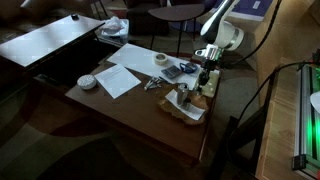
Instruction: Pick up the scoop, then place it on the brown object
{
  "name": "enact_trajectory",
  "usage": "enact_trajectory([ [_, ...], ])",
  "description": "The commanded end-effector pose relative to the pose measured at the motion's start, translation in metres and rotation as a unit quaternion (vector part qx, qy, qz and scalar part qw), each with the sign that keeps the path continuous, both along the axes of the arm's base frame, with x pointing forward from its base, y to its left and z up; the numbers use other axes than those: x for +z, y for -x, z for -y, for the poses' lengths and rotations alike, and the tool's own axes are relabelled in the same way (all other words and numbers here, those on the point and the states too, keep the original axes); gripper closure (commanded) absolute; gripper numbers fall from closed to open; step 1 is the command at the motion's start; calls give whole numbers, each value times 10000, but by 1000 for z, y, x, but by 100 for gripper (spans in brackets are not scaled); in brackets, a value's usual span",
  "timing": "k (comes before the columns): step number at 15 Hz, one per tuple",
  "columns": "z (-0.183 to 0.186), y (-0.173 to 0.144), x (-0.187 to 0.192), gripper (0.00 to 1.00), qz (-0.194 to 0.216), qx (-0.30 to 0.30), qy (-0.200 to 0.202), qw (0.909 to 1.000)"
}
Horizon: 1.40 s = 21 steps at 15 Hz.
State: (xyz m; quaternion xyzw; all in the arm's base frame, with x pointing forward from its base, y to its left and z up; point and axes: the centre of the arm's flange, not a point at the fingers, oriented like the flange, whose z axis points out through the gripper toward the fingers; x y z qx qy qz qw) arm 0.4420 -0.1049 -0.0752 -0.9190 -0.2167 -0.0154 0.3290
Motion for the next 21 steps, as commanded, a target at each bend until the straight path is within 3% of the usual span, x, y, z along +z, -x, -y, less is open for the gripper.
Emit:
enact_trajectory([
  [1,-4,-1,-20,99,79,-219,27,9997],
  [5,-10,-3,-29,99,168,-358,279,9988],
  [21,-23,-11,-50,99,-26,-453,259,9986],
])
